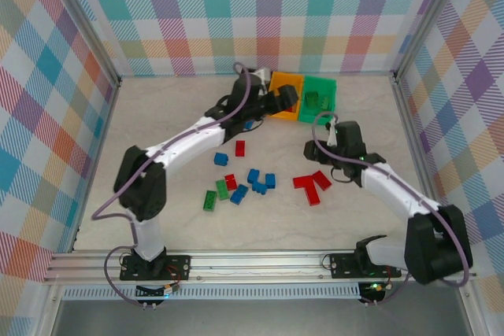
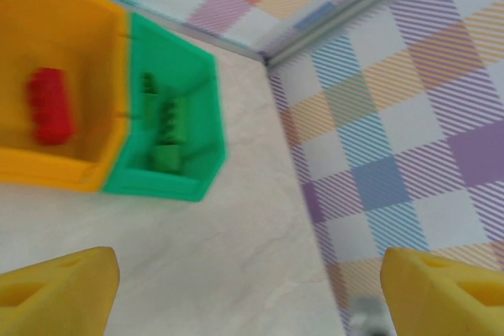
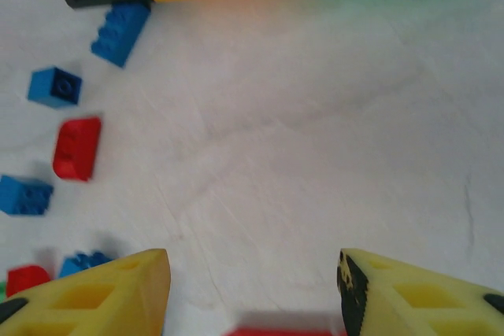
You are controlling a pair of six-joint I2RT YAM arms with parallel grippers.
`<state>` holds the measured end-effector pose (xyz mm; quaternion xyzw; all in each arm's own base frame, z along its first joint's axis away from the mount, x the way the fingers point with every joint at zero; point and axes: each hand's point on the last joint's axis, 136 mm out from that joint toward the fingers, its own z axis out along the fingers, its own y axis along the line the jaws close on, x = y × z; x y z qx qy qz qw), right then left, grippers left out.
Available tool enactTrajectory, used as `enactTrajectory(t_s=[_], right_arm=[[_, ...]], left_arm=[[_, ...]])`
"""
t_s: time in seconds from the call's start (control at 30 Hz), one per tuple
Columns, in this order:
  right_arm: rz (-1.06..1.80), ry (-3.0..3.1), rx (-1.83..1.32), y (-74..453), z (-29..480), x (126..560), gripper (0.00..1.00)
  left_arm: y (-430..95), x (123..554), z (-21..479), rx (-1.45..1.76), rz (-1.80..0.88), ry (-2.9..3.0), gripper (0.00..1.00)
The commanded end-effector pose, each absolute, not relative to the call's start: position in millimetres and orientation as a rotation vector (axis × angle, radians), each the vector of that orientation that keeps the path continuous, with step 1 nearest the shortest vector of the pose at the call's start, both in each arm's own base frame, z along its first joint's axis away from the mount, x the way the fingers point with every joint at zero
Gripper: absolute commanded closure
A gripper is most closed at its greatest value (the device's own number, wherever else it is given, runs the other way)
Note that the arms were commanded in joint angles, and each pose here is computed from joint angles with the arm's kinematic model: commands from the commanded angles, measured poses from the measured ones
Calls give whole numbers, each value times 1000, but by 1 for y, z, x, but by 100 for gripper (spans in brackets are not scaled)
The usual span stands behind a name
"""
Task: Sort the legos into containers by color
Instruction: Pick up the lego from the center of the table.
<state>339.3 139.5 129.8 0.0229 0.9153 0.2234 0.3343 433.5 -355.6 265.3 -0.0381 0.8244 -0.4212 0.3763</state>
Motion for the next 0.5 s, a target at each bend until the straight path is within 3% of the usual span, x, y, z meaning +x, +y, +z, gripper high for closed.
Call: enactTrajectory(t_s=[0.0, 0.27, 0.47], right_arm=[[670, 2423, 29, 165, 137, 347, 41], [713, 2573, -321, 263, 128, 326, 41], [701, 2696, -427, 315, 97, 316, 41]], left_arm=[[-295, 426, 260, -155, -898, 2141, 14], [-180, 380, 216, -299, -720, 2343, 12], [-112, 354, 211, -370, -638, 2433, 11]])
